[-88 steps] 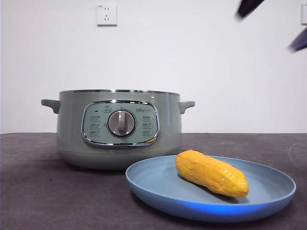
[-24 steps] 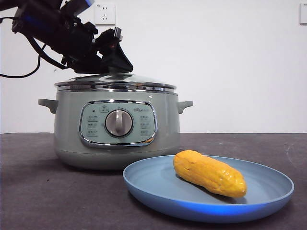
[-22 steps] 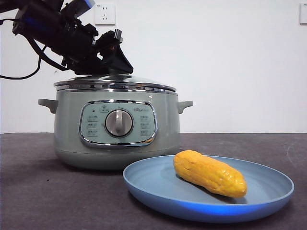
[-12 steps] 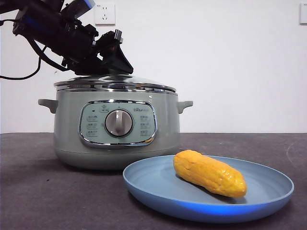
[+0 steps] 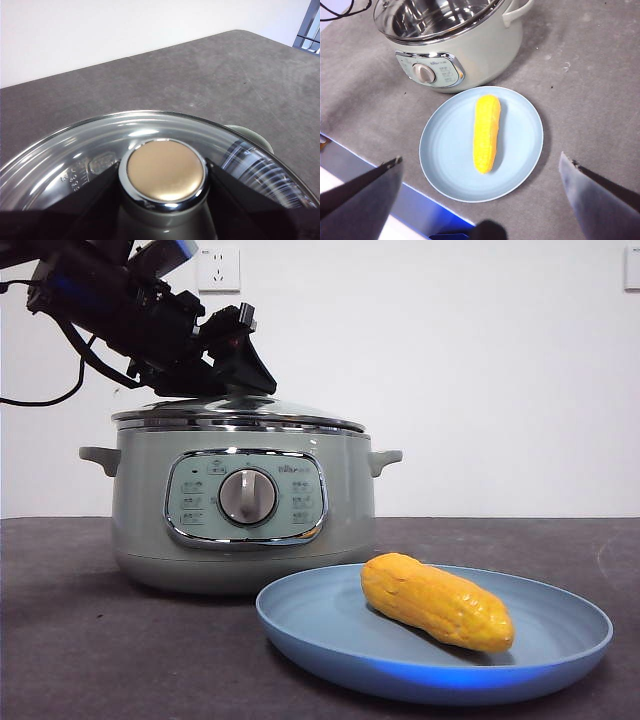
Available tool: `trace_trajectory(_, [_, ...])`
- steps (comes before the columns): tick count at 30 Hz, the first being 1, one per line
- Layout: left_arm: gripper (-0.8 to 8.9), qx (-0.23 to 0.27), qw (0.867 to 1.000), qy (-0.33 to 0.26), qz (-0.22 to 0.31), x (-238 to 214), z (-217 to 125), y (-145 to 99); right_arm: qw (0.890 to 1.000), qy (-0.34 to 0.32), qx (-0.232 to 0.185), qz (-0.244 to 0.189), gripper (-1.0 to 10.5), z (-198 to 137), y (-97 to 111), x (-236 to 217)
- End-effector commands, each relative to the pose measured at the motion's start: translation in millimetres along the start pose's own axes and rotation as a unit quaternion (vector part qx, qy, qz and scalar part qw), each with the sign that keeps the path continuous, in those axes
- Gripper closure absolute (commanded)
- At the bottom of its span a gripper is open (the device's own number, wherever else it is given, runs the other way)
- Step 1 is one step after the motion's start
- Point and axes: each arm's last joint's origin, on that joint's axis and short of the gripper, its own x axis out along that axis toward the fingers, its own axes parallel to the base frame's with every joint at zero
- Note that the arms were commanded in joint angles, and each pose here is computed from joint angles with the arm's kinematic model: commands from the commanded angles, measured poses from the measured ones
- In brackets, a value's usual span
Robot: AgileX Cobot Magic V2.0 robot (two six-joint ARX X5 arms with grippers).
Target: Take the corn out from the steamer,put the corn on the plate,close the lid
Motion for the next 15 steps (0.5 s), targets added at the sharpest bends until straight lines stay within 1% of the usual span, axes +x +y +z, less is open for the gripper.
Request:
trace_trajectory(1, [8.22, 0.012, 0.999, -0.032, 0.001, -0.6, 9.4, 0.8, 1.000, 0.005, 0.003, 0.000, 3.5, -2.1, -0.4, 2.1])
trace_trajectory(10, [8.22, 0.014, 0.999, -0.035, -0.003, 0.3, 10.3, -2.3, 1.000, 0.016, 0.002, -0.004, 3.5, -4.3, -1.0, 2.0])
trace_trajectory(15, [8.22, 0.021, 0.998, -0.053, -0.010, 1.3, 14.2, -8.2, 1.000, 0.022, 0.002, -0.006, 3.5, -5.4, -1.4, 2.0])
